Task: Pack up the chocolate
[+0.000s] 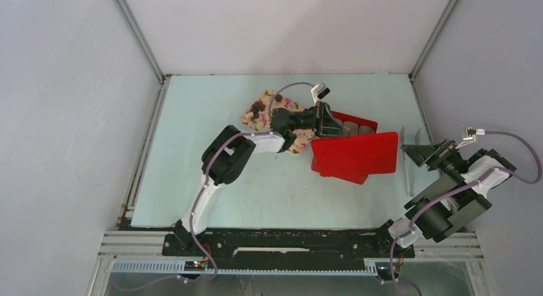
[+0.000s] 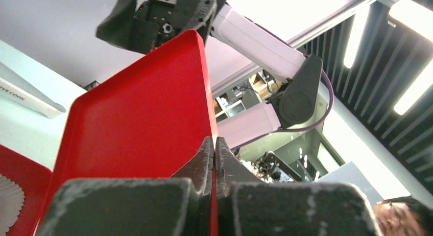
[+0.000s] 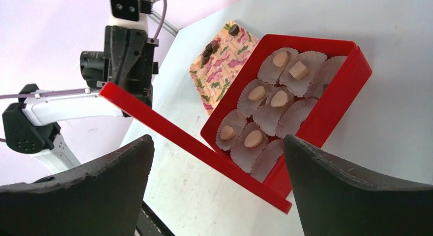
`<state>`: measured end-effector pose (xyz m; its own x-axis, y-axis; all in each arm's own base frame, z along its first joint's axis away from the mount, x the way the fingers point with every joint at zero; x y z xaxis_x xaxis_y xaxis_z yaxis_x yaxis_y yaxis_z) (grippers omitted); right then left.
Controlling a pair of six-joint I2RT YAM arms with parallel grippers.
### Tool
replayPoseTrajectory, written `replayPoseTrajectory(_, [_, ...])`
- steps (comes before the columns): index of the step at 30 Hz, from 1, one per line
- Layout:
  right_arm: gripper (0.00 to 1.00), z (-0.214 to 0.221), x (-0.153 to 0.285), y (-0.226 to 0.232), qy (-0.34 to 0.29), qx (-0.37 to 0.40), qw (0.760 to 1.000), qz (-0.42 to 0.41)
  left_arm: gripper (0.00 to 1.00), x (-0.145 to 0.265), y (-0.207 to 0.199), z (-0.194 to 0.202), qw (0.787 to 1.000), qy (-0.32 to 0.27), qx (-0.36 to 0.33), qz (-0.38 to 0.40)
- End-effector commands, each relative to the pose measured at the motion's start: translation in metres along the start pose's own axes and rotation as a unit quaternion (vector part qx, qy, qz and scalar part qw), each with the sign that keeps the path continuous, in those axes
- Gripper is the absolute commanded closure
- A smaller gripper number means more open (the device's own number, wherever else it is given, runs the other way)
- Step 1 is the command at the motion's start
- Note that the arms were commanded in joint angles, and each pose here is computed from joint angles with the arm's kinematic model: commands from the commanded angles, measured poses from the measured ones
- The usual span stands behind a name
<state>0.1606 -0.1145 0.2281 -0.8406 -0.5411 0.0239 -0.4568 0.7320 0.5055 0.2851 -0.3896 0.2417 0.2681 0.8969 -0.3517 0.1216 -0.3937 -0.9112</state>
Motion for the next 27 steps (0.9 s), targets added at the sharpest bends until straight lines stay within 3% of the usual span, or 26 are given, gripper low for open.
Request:
replayPoseTrajectory(1, [0.0,-0.018,-0.006,0.016,-0.053,0.051,0.997,-0.011,1.0,0.002,0.0,-0.01,0.999,-0.046,-0.014,0.017])
replayPoseTrajectory(10, [0.0,-0.019,-0.011,0.029,-0.04,0.081,0.996,-0.026,1.0,0.028,0.039,-0.052,0.992,-0.119,-0.016,-0.049])
replayPoseTrajectory(18, [0.0,-0.017,-0.015,0.034,-0.025,0.096,0.994,-0.04,0.99,0.046,0.062,-0.075,0.987,-0.116,-0.053,-0.1])
replayPoseTrajectory(23, [0.0,-0.021,-0.02,0.035,-0.015,0.123,0.991,-0.053,0.72,0.059,0.039,-0.093,0.972,-0.129,-0.099,-0.169])
replayPoseTrajectory(27, [0.01,-0.038,-0.017,0.015,0.002,0.072,0.997,-0.041,0.58,0.083,0.016,-0.105,0.935,-0.143,-0.161,-0.281])
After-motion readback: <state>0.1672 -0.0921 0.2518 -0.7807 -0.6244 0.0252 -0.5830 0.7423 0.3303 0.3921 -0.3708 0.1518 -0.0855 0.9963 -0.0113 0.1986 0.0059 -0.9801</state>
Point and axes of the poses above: each gripper's point midway between its finger pads, its own x axis back along the fingers, its own y axis along the line the jaws close on, z = x × y, the point moved 10 cm from there along x, back along the fingers, and after that the axes turned 14 degrees about x, right-handed, at the moved point
